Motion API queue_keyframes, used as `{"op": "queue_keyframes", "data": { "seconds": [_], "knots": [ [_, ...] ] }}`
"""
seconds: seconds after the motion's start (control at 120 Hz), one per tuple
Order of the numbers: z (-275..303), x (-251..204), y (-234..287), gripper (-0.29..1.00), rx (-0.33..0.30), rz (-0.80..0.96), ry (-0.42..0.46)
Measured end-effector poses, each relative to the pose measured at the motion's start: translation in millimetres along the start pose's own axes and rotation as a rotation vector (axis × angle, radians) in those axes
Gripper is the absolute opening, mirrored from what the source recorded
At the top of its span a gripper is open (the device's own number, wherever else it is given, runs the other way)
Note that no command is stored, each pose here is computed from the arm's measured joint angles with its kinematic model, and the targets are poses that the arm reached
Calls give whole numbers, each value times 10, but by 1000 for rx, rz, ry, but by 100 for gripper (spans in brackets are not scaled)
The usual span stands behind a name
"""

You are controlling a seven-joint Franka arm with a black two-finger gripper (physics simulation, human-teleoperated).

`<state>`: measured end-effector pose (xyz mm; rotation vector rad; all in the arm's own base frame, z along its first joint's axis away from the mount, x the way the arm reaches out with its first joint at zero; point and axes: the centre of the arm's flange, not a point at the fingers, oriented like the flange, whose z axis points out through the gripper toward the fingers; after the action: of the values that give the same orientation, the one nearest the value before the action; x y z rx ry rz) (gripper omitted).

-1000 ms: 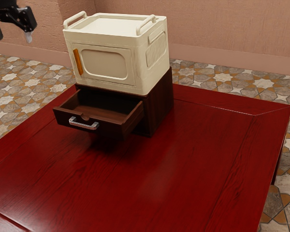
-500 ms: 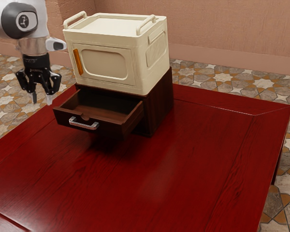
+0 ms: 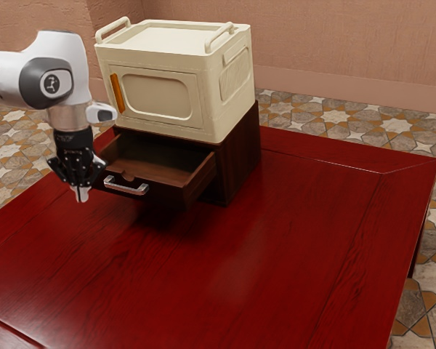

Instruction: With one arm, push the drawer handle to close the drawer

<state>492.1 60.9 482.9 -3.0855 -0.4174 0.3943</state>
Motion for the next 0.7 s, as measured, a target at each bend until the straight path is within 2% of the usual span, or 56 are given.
{"op": "queue_keyframes", "data": {
  "seconds": [0.192,0.7],
  "knots": [
    [267,-11,153,-7,8,26,-5],
    [356,492,162,-8,22,0,218]
  ]
}}
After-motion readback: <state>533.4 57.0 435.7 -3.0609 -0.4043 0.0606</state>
